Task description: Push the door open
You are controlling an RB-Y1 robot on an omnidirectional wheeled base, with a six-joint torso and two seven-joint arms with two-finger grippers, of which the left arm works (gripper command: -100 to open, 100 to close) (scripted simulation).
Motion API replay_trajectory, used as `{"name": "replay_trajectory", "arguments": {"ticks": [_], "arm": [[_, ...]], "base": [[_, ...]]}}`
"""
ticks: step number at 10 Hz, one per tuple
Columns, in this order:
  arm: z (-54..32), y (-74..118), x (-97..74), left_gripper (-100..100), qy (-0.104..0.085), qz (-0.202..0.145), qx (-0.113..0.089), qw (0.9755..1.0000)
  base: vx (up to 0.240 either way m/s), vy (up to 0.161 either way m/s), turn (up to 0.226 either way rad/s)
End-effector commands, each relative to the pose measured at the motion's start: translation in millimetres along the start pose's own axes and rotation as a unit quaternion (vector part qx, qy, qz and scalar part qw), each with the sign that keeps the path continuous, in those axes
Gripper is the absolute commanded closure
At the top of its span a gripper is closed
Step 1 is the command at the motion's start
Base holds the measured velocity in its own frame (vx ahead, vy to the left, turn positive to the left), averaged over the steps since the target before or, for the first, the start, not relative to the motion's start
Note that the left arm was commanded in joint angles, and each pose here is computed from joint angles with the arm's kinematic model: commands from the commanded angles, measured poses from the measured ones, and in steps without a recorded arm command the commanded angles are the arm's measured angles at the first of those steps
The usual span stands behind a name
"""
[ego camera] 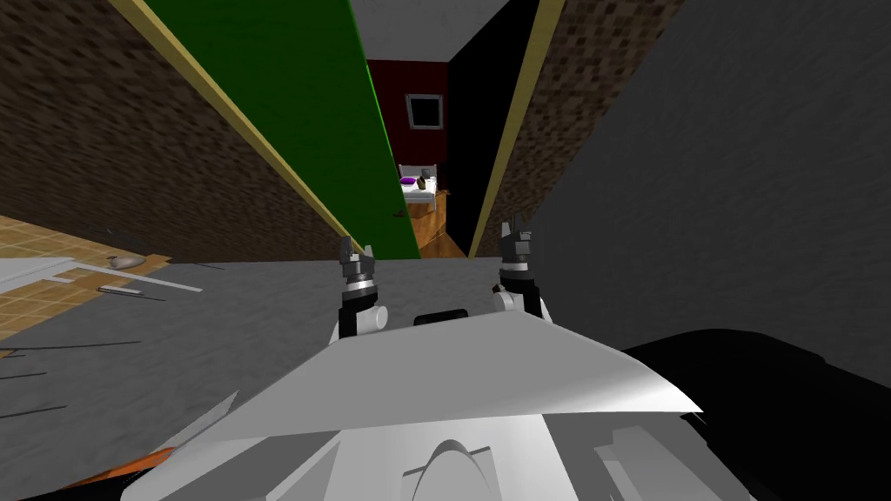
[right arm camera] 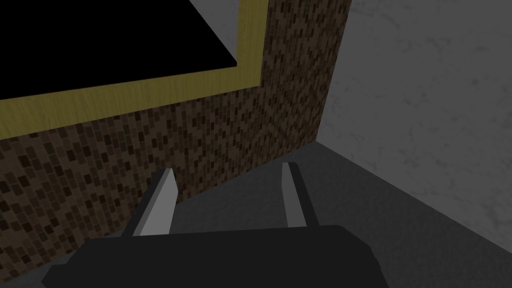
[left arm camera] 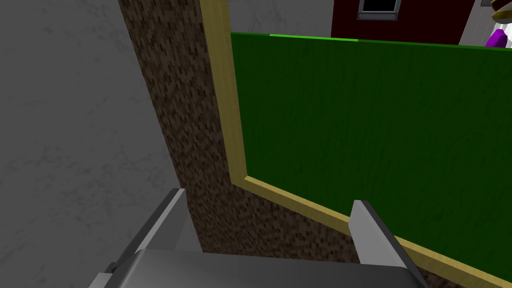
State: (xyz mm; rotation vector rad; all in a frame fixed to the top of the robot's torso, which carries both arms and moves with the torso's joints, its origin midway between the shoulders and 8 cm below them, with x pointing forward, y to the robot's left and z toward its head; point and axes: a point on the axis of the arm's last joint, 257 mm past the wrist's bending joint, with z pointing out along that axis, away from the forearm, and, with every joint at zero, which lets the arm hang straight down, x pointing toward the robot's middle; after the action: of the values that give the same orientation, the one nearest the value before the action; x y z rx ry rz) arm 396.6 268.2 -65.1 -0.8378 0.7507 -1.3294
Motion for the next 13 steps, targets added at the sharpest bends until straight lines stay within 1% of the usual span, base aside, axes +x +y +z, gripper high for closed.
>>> {"name": "replay_trajectory", "arguments": {"ticks": [1,6,11,13], "arm": [[0.0,11.4,0.3,-100,0.003,0.000,-0.007,1.0000],[-2.4,48.8,2.3,-100,0.012,-0.001,-0.030,0.9995],[-6.3,88.0,3.0,-100,0.020,-0.001,-0.055,0.9983],[-7.2,96.0,3.0,-100,0.021,-0.001,-0.060,0.9980]], "base": [[0.086,0.037,-0.021],[0.091,0.032,-0.027],[0.103,0.033,-0.031],[0.080,0.033,-0.020]]}}
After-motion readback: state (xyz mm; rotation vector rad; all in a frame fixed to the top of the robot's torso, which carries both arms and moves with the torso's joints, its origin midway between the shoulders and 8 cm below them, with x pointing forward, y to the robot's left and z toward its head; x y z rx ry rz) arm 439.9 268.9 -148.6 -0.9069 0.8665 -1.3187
